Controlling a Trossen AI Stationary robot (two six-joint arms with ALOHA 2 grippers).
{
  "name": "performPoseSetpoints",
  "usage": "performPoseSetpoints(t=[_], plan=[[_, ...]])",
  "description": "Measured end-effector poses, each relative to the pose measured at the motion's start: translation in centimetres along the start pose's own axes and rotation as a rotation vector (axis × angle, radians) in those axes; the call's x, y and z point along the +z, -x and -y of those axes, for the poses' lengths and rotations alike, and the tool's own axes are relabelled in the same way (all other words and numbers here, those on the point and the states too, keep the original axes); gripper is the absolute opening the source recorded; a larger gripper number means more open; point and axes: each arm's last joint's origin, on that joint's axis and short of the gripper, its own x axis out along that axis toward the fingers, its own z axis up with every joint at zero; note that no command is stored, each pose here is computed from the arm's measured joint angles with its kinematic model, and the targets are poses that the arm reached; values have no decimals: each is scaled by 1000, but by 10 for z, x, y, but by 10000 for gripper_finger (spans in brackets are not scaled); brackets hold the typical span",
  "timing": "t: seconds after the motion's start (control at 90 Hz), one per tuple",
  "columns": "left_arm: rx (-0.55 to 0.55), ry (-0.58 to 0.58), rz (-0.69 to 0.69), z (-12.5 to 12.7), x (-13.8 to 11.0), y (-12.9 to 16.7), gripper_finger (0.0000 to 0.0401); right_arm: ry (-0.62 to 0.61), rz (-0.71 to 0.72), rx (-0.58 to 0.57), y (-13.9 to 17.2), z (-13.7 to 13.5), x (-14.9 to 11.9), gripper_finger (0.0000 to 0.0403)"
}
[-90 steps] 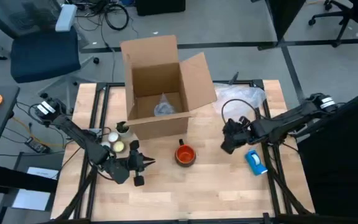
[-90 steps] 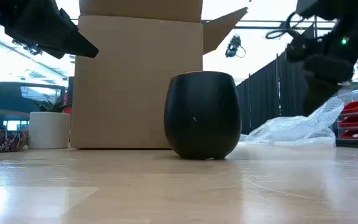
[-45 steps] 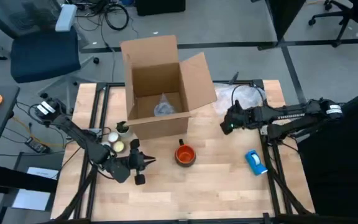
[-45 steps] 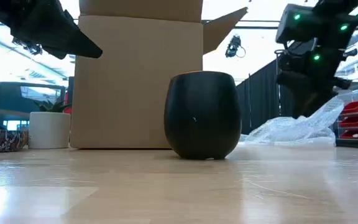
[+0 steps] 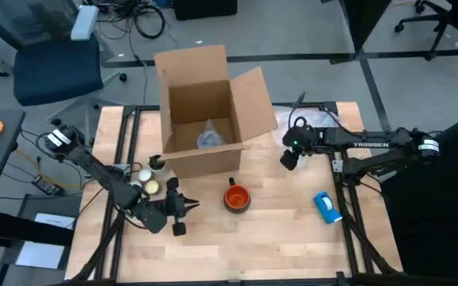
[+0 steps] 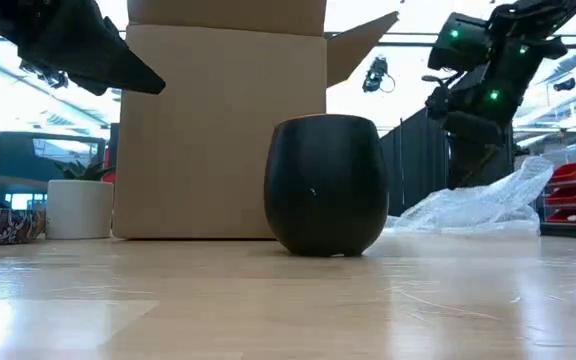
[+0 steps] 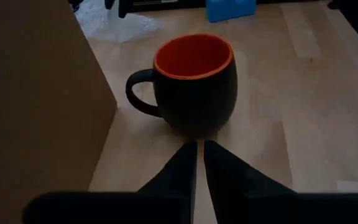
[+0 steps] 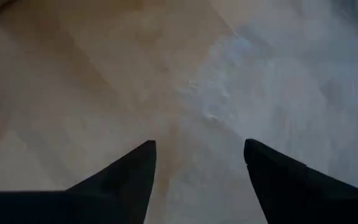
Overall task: Wrap mug
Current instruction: Prepare the bubble wrap
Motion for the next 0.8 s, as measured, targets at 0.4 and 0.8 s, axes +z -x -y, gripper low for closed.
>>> performPoseSetpoints(t=[0.4,0.8], plan=[[0,0,0,0,0,0,16,598,-45,-109,-8,4,2,186],[0,2,1,0,0,0,16,447,-71,-167,-36,14,10,76]])
